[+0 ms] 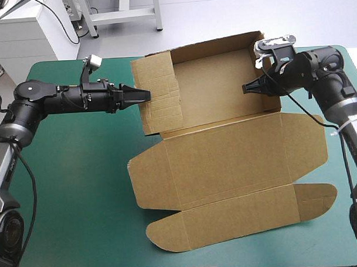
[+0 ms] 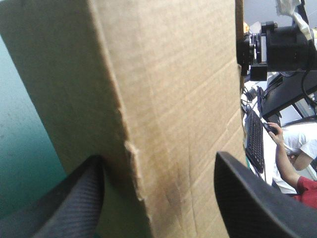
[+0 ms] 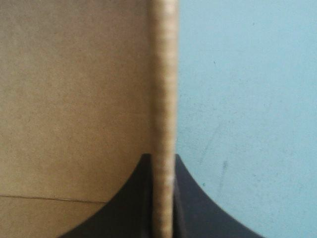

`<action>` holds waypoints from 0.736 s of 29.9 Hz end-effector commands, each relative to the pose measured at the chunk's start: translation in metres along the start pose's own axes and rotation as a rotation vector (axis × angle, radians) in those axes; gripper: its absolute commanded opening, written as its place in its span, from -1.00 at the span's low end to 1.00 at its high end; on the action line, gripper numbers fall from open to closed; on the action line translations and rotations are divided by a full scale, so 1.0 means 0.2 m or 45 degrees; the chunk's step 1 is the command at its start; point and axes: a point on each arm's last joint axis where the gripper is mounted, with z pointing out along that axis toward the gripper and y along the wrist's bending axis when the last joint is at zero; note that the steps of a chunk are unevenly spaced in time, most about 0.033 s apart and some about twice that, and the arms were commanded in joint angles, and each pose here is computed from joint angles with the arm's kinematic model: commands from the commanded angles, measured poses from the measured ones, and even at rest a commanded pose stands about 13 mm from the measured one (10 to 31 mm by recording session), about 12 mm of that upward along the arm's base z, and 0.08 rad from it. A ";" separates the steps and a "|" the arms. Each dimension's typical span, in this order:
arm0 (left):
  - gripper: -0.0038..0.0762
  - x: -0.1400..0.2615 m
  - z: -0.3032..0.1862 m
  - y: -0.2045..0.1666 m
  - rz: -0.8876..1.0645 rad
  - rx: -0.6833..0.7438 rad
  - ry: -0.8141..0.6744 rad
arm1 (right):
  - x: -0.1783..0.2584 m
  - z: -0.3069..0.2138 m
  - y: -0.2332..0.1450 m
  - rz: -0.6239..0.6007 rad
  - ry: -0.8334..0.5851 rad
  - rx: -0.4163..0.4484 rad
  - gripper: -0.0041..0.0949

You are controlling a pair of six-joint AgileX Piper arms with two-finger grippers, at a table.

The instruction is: Fold the box

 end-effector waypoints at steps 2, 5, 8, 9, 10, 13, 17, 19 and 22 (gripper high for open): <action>0.24 -0.06 -0.05 -0.15 0.016 0.095 -0.117 | -0.05 -0.13 0.01 0.036 -0.165 -0.017 -0.95; 0.24 -0.07 -0.05 -0.15 -0.027 0.110 -0.139 | -0.06 -0.13 0.01 0.060 -0.182 -0.021 -0.95; 0.24 -0.07 -0.03 -0.15 -0.070 0.045 -0.158 | -0.07 -0.13 0.01 0.070 -0.196 -0.039 -0.95; 0.24 -0.08 -0.02 -0.15 -0.063 0.010 -0.172 | -0.07 -0.14 0.03 0.060 -0.204 -0.042 -0.94; 0.24 -0.08 0.00 -0.16 -0.060 -0.028 -0.179 | -0.07 -0.15 0.04 0.052 -0.212 -0.044 -0.94; 0.24 -0.07 0.04 -0.20 -0.026 -0.105 -0.190 | -0.10 -0.18 0.08 0.031 -0.255 -0.050 -0.94; 0.24 -0.06 0.11 -0.26 -0.032 -0.199 -0.230 | -0.14 -0.25 0.10 0.008 -0.325 -0.005 -0.94; 0.24 -0.05 0.13 -0.28 -0.026 -0.276 -0.239 | -0.15 -0.27 0.10 -0.011 -0.344 0.023 -0.94; 0.24 -0.03 0.17 -0.31 -0.001 -0.389 -0.254 | -0.16 -0.30 0.10 -0.018 -0.354 0.053 -0.94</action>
